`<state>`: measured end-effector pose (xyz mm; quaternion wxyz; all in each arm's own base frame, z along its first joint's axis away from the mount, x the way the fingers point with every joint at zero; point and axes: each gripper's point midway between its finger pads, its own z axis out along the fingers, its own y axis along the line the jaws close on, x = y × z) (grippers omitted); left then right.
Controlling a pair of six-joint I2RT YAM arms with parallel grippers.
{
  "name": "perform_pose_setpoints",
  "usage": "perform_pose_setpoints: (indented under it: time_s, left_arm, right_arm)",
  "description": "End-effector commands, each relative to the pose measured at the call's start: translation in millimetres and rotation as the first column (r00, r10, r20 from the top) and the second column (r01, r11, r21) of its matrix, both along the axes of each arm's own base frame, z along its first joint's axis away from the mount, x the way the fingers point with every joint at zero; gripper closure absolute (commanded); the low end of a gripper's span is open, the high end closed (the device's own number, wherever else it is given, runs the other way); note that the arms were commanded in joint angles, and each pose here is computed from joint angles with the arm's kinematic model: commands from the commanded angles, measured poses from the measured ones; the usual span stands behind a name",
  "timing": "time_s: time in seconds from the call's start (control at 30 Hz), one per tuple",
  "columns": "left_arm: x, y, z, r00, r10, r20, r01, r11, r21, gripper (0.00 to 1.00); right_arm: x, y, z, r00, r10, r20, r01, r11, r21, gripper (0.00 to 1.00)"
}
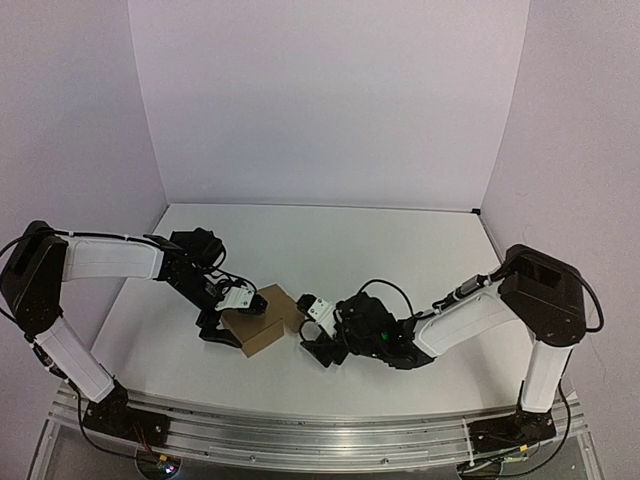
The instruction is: Fold the paper box
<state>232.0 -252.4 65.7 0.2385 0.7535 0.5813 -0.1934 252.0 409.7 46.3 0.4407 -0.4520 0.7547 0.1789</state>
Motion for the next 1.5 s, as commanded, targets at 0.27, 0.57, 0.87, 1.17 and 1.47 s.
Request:
perform_pose_setpoints:
  time_s: [0.27,0.57,0.87,1.17,1.47]
  left_arm:
    - [-16.8,13.2,-18.2,0.997,0.006,-0.071,-0.002,0.998,0.057,0.06]
    - [-19.1,15.6,-16.9,0.998,-0.001,-0.061,0.004,0.998,0.057,0.06]
    - [-18.2,14.5,-15.6,0.998,0.001,-0.059,0.002,0.999,0.051,0.06]
    - [-16.8,12.6,-15.4,0.998,-0.006,-0.061,0.009,0.999,0.048,0.06]
    - [-16.9,11.5,-16.3,0.998,-0.015,-0.066,0.018,0.999,0.046,0.06]
  right_arm:
    - [32.7,5.7,28.5,0.736,0.171,-0.655,0.153,0.9,0.408,0.24]
    - [40.7,19.5,-0.3,0.7,0.218,-0.68,0.121,0.902,0.414,0.43]
    - [32.3,26.8,-12.3,0.718,0.258,-0.647,0.064,0.901,0.43,0.46]
    - [28.6,29.5,-22.6,0.787,0.27,-0.555,-0.004,0.902,0.432,0.48]
    - [43.2,32.8,-30.3,0.861,0.198,-0.469,0.009,0.915,0.402,0.57]
